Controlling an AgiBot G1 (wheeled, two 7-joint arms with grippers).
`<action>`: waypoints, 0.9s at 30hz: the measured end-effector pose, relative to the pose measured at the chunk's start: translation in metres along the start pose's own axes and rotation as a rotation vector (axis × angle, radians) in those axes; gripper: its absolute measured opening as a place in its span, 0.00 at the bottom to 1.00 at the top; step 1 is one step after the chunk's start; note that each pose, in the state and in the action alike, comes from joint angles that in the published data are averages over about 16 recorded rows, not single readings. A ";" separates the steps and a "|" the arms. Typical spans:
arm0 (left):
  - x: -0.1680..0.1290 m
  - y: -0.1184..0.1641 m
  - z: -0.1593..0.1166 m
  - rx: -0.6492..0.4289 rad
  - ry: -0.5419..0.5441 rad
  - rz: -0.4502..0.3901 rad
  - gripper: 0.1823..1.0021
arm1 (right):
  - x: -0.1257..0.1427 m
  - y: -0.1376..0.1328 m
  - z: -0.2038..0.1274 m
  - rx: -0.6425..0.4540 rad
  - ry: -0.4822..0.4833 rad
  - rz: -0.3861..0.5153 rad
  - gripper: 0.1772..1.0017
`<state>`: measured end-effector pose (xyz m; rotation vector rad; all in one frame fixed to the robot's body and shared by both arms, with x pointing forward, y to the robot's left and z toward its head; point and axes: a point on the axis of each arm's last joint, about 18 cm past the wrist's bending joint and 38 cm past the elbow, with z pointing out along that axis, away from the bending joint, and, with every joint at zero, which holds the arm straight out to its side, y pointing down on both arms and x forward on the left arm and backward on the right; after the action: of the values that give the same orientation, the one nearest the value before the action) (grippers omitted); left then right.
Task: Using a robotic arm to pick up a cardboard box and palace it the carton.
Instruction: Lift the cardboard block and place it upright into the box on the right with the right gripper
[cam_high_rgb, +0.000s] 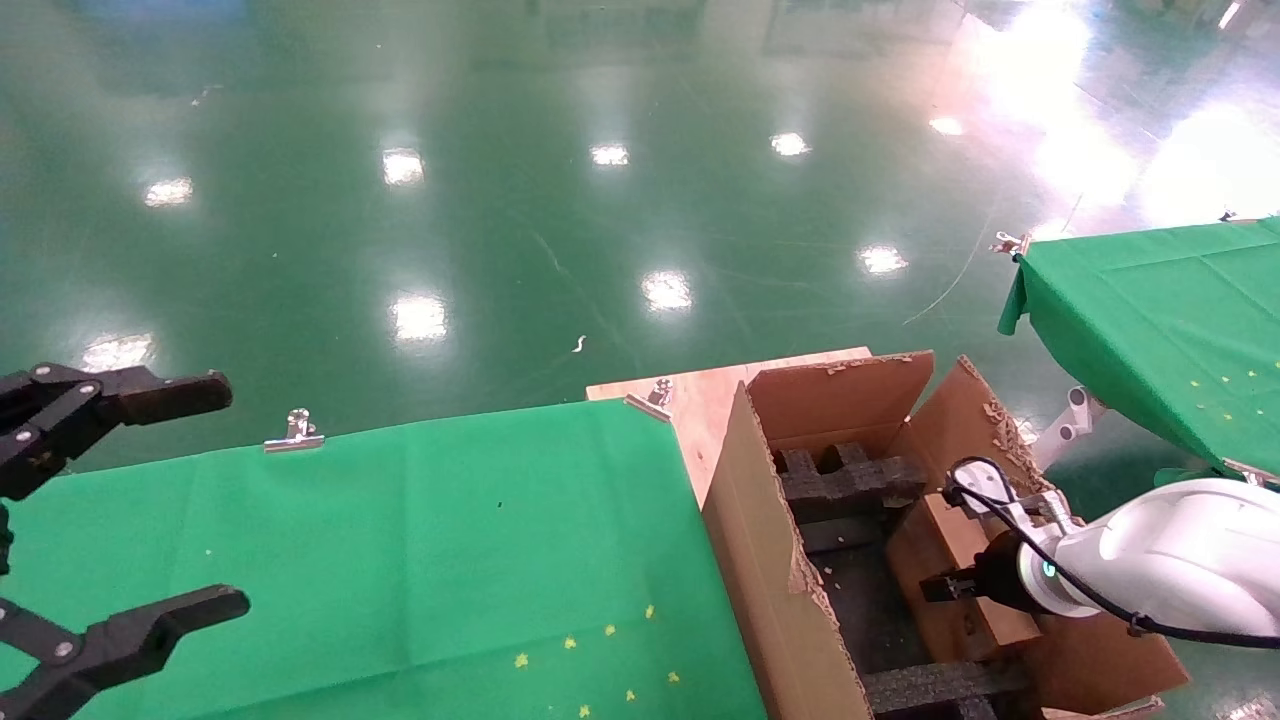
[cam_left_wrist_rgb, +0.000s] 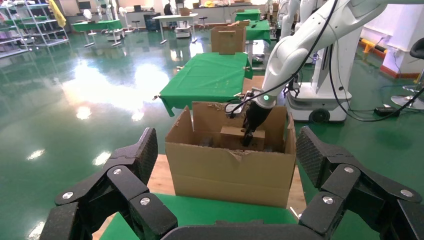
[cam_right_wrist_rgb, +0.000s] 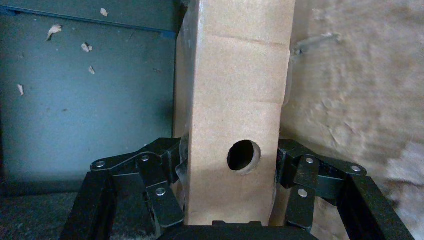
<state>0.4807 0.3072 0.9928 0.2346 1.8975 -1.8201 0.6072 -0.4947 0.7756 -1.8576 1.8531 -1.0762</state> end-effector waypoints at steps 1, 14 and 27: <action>0.000 0.000 0.000 0.000 0.000 0.000 1.00 | 0.000 0.000 0.002 0.001 -0.001 -0.001 0.14; 0.000 0.000 0.000 0.000 0.000 0.000 1.00 | -0.001 -0.003 0.012 0.009 -0.009 -0.001 0.14; 0.000 0.000 0.000 0.000 0.000 0.000 1.00 | 0.005 -0.015 0.005 0.036 -0.002 0.000 0.26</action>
<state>0.4808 0.3072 0.9928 0.2340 1.8972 -1.8204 0.6209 -0.4992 0.7839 -1.8383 1.8201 -1.1006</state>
